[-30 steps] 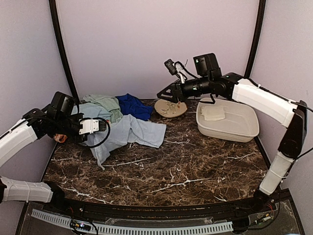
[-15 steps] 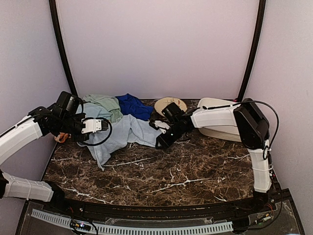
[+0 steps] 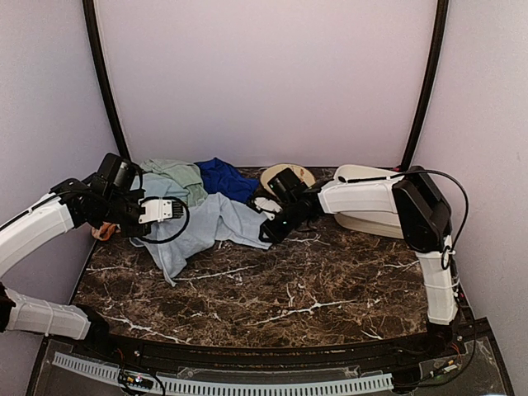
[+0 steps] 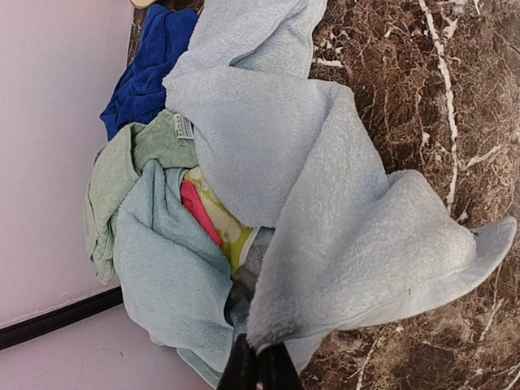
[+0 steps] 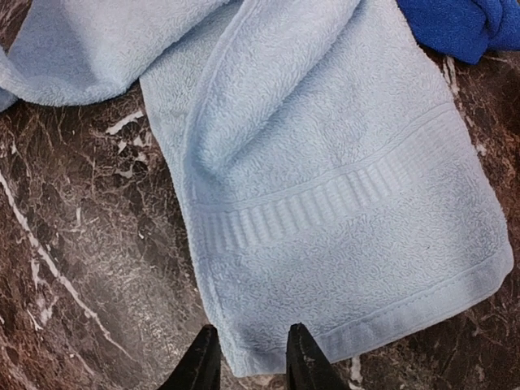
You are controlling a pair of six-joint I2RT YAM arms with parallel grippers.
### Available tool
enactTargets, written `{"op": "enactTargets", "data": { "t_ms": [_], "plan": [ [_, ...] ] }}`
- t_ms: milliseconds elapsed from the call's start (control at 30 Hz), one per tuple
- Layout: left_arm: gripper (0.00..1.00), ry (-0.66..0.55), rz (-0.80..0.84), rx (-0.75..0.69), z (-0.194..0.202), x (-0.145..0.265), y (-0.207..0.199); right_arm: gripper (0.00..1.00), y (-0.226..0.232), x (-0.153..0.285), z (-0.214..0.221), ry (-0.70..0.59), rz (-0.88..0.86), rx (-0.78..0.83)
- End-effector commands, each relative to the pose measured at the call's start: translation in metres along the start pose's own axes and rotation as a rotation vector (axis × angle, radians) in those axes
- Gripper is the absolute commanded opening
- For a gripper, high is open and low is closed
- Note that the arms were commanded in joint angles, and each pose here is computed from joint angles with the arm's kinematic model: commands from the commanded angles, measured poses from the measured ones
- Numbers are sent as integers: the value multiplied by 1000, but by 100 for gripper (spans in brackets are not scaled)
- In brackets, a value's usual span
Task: Roll the towels
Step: Flatten out the towel at the center of the board.
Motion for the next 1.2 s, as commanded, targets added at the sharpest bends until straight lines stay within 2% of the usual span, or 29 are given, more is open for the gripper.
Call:
{"op": "enactTargets", "data": {
  "t_ms": [0,67,133,500,600,667,700,1000,1167],
  "plan": [
    [0,9,-63,3,1,9,15,37,3,-1,-4,5,-26,13],
    [0,11,-67,-3,1,9,14,45,9,2,-3,0,-47,30],
    [0,13,-76,-3,1,9,16,46,11,2,-1,3,-44,40],
    [0,27,-102,-6,2,11,21,32,3,-16,13,88,-10,17],
    [0,31,-113,-10,2,13,23,21,1,-18,12,92,-1,11],
    [0,33,-121,-12,3,14,24,4,-2,-16,8,79,11,-3],
    [0,35,-124,-14,3,13,25,0,-4,-12,5,69,16,-12],
    [0,44,-149,-16,2,13,31,0,-30,51,-27,-64,71,-44],
    [0,72,-226,-13,2,8,44,0,-55,104,-49,-154,129,-61]
  ]
}}
Point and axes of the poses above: each gripper's point midway between its finger pads, its own x axis back along the fingers, its own y axis along the line the jaws close on, z = x × y, the point moved 7 cm from there along x, back along the fingers, and after that the axes turned 10 degrees about -x, right-handed, at the moved point
